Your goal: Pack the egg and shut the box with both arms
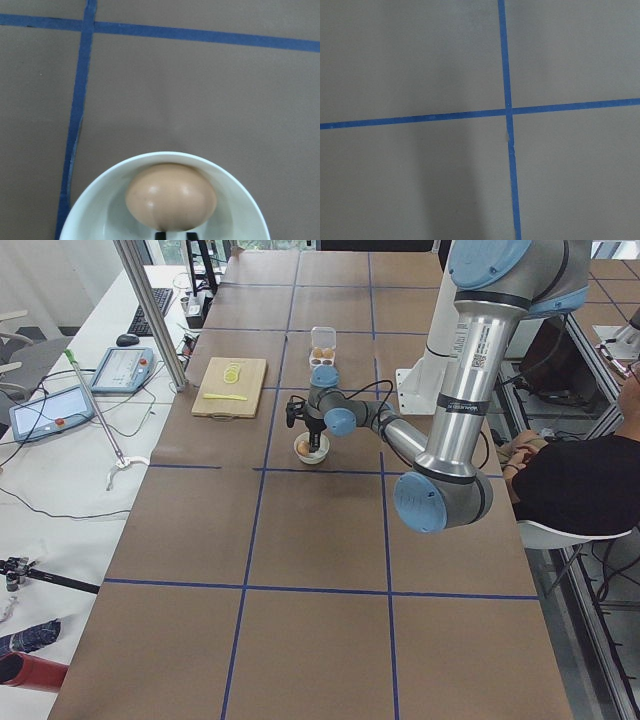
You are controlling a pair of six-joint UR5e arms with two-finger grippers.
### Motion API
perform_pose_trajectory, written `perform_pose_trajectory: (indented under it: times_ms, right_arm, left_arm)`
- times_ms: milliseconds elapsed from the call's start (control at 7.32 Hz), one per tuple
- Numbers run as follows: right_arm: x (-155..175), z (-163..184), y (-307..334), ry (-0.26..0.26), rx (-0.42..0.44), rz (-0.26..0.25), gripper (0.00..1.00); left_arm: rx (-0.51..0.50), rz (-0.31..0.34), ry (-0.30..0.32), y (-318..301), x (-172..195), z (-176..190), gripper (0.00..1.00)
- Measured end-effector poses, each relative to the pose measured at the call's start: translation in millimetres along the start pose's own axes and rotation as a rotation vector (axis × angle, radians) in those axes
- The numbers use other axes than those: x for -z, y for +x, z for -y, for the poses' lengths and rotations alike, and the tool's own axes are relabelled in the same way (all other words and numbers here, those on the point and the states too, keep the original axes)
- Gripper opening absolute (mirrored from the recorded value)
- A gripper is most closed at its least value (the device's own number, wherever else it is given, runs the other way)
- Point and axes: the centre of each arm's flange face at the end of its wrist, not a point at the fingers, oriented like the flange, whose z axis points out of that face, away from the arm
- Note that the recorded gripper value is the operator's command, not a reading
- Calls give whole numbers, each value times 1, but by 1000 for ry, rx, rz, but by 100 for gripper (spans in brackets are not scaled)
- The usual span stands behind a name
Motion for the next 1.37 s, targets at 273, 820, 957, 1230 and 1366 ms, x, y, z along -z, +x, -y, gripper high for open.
perform_pose_trajectory:
  times_ms: [273,820,957,1230,1366]
  right_arm:
    - [0,0,0,0,0,0,100]
    - [-3,-4,1,-9,-7,24,100]
    - [-3,-5,1,-9,-7,26,100]
    - [-4,-5,2,-11,-8,27,100]
    - [-4,-5,2,-11,-8,28,100]
  left_arm:
    - [9,5,7,-3,0,6,80]
    - [28,44,60,-2,-12,31,78]
    - [29,46,67,1,-13,34,77]
    - [36,51,76,-3,-13,42,68]
    - [39,56,76,-5,-16,44,68]
